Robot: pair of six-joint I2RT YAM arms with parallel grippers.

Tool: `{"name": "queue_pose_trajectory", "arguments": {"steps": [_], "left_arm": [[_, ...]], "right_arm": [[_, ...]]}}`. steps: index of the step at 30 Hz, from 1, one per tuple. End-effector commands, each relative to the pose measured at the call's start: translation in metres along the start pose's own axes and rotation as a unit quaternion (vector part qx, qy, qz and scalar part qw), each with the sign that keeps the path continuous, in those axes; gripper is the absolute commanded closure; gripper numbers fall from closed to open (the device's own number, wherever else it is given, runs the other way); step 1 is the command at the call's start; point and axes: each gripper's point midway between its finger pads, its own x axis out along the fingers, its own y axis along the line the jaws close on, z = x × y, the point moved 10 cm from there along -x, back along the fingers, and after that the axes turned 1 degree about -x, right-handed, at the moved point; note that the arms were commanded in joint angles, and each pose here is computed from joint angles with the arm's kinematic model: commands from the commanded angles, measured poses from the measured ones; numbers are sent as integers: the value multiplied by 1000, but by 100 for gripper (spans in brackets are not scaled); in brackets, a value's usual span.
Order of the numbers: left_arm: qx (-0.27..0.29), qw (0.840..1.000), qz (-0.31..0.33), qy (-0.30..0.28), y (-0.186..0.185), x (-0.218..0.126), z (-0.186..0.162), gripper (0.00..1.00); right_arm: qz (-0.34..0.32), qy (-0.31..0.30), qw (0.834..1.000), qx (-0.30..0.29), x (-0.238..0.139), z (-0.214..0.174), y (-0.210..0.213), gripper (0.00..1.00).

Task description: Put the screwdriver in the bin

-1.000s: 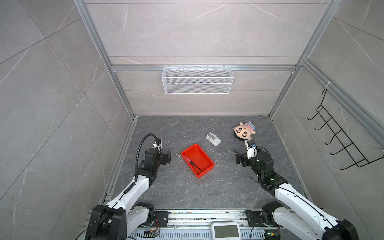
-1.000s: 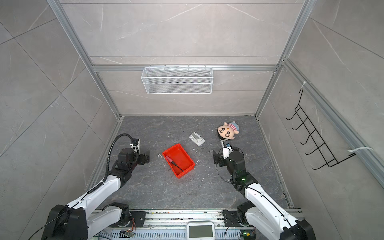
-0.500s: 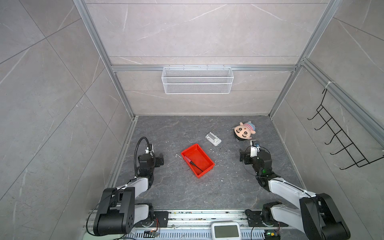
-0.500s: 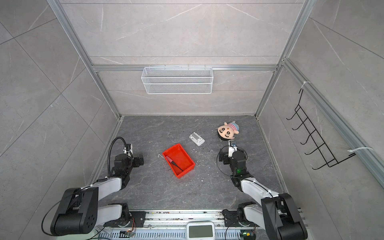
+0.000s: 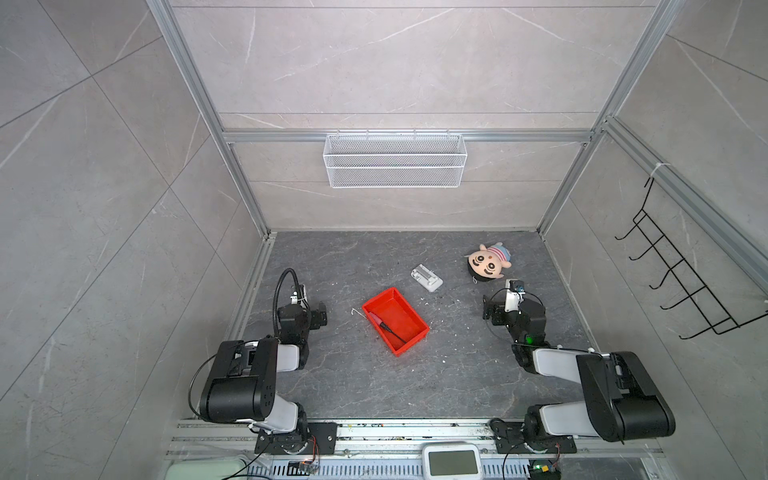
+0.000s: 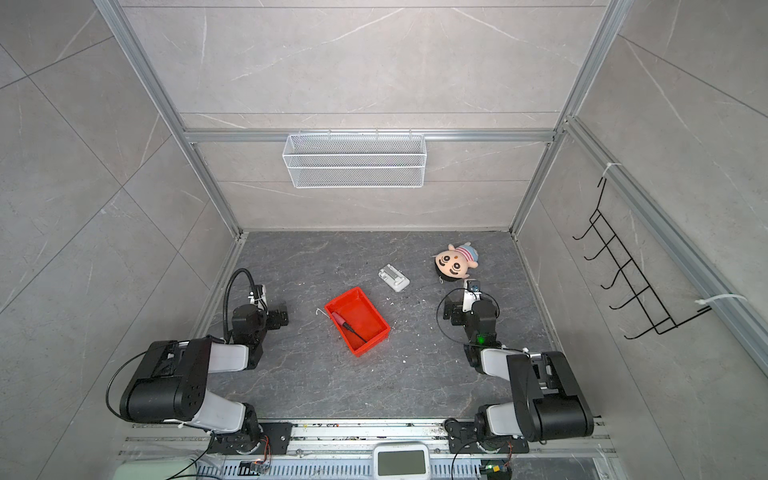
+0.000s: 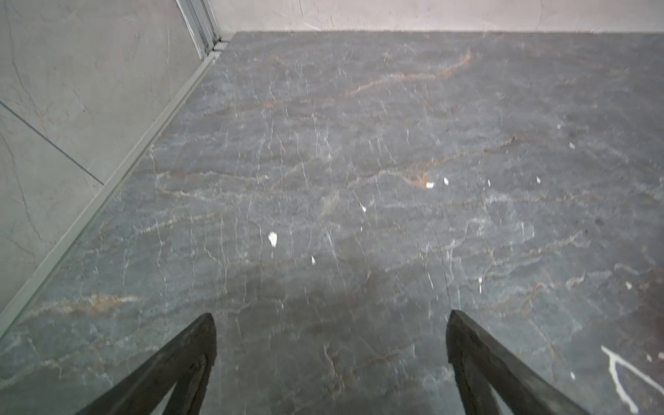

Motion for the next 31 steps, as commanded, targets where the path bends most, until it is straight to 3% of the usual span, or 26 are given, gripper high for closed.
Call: {"name": "queue_pose_trajectory", "arguments": {"steps": [1,31], "left_arm": [[-20,1000,-1,-23,5,4,14,0],[-20,1000,2,-22,6,4,14,0]], "right_arm": [[11,-19,1000,8,8,0,1,1],[36,4,999,-11,17,4,5,1]]}}
